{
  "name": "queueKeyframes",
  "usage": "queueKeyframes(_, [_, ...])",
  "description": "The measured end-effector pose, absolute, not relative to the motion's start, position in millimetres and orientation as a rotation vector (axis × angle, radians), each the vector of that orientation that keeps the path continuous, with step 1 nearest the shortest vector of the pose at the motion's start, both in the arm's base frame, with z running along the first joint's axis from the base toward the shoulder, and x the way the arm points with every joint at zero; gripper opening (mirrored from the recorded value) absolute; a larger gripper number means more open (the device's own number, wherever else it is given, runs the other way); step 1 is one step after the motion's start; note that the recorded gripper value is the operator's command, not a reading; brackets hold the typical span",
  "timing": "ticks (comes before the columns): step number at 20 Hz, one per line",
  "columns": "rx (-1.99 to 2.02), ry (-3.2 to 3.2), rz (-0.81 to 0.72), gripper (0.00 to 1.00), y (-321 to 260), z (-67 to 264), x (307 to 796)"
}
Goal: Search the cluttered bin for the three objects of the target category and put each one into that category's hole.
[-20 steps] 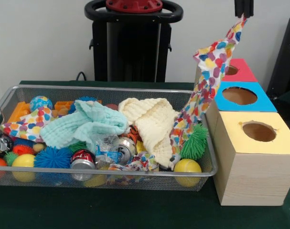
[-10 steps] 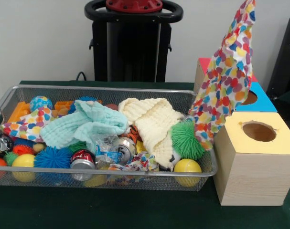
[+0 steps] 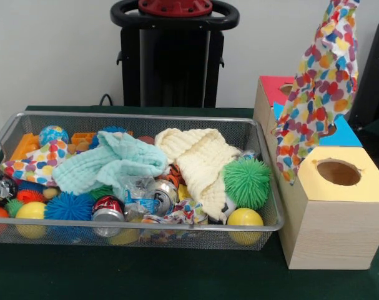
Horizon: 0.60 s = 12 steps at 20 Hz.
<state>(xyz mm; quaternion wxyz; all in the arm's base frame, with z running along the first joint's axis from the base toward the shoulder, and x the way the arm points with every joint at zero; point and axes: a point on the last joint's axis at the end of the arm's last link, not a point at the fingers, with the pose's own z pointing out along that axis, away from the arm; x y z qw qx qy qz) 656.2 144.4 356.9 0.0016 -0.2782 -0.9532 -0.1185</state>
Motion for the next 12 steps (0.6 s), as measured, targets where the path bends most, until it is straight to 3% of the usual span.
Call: queueKeyframes(12, [-0.954,-2.995,-0.386,0.00,156,370,671])
